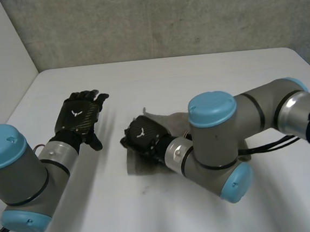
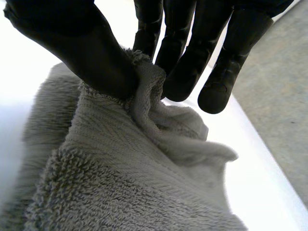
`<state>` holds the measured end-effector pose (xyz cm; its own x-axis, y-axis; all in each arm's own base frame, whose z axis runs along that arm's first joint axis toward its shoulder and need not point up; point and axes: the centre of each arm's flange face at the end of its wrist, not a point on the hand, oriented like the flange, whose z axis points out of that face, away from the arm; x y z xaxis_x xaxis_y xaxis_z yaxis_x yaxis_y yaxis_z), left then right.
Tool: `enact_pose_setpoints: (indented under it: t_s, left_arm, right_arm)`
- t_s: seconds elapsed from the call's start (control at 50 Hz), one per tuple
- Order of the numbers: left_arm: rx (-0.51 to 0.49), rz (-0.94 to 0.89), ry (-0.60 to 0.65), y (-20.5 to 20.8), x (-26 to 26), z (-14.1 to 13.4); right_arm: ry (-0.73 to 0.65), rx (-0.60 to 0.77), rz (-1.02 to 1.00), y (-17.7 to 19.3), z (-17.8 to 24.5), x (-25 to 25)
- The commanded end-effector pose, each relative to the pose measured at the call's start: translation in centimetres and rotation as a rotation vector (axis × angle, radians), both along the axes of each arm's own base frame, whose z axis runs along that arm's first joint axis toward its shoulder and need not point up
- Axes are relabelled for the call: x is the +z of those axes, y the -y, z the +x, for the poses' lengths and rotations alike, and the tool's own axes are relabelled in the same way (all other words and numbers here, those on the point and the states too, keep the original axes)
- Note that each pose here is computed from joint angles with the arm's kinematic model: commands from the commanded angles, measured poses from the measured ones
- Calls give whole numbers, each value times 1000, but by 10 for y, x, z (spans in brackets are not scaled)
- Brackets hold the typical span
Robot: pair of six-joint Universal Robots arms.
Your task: Fold the towel.
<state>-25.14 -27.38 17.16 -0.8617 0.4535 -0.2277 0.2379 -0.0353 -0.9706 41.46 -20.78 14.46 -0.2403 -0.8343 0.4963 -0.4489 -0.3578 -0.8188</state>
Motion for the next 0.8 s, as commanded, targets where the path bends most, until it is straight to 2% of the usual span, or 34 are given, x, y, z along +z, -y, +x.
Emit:
enact_pose_setpoints:
  t_s: [0.02, 0.1, 0.14, 0.16, 0.2, 0.26, 0.3, 0.32, 0.36, 0.46, 0.6, 0.8]
  left_arm:
    - [0, 0, 0, 0, 0, 0]
    - [0, 0, 0, 0, 0, 0]
    - [0, 0, 0, 0, 0, 0]
    - [0, 0, 0, 0, 0, 0]
    - [0, 0, 0, 0, 0, 0]
    - [0, 0, 0, 0, 0, 0]
    - [0, 0, 0, 0, 0, 0]
    - [0, 0, 0, 0, 0, 0]
    - [-3, 0, 0, -1, 0, -1]
    - [-11, 4, 3, -3, -2, -3]
    - [-11, 7, 4, -4, -2, -3]
    - [-11, 5, 4, -4, -2, -3]
  right_arm:
    - [23, -27, -10, 3, -11, 25]
    - [57, -80, -5, 11, -29, 45]
    - [77, -187, 40, 32, -60, 52]
    - [77, -187, 40, 32, -60, 52]
    - [75, -286, 104, 45, -92, 48]
    - [71, -337, 131, 51, -109, 44]
    - [44, -442, 184, 63, -145, 28]
    - [44, -442, 185, 63, -145, 28]
    - [23, -517, 229, 69, -172, 10]
    - [24, -549, 246, 71, -194, -10]
    - [-25, -561, 237, 69, -203, -22]
    - [15, -567, 106, 83, -199, 2]
